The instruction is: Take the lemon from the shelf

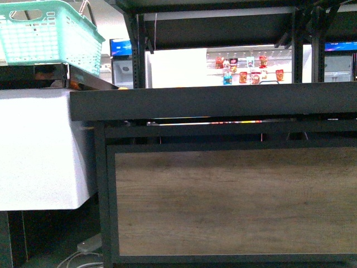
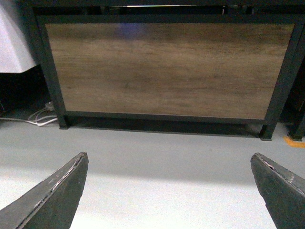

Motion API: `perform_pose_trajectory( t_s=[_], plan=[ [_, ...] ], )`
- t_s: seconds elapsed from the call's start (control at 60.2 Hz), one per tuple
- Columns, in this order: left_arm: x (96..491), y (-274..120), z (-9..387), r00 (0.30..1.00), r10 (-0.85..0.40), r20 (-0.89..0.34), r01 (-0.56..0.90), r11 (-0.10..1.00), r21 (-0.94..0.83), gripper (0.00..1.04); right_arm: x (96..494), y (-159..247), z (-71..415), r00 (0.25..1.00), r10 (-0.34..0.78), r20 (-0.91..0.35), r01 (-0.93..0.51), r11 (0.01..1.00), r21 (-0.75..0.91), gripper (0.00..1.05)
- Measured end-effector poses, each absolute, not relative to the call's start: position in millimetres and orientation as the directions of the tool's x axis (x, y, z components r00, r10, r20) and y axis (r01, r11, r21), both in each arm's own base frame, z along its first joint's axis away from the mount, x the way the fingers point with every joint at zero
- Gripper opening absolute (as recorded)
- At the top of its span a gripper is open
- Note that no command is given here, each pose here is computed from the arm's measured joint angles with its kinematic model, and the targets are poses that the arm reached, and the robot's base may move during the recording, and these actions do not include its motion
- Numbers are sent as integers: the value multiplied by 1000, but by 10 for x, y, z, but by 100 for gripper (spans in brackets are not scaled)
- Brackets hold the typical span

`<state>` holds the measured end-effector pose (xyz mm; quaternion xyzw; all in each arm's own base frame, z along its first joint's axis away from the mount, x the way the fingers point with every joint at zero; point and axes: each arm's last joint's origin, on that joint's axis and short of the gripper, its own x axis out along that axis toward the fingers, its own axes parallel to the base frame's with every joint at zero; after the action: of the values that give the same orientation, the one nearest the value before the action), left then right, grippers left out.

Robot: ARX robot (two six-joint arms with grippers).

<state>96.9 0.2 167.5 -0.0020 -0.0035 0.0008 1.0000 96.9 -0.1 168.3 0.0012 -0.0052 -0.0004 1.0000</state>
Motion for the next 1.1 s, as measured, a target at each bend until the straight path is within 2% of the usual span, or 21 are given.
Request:
perform_pose_trajectory(
  t_s=[1.097],
  plan=[
    [969,2,1675,1000,2,7,-2,1000,-4,97,969,-1,1683,1000,-1,10,1,1000,3,102]
  ],
)
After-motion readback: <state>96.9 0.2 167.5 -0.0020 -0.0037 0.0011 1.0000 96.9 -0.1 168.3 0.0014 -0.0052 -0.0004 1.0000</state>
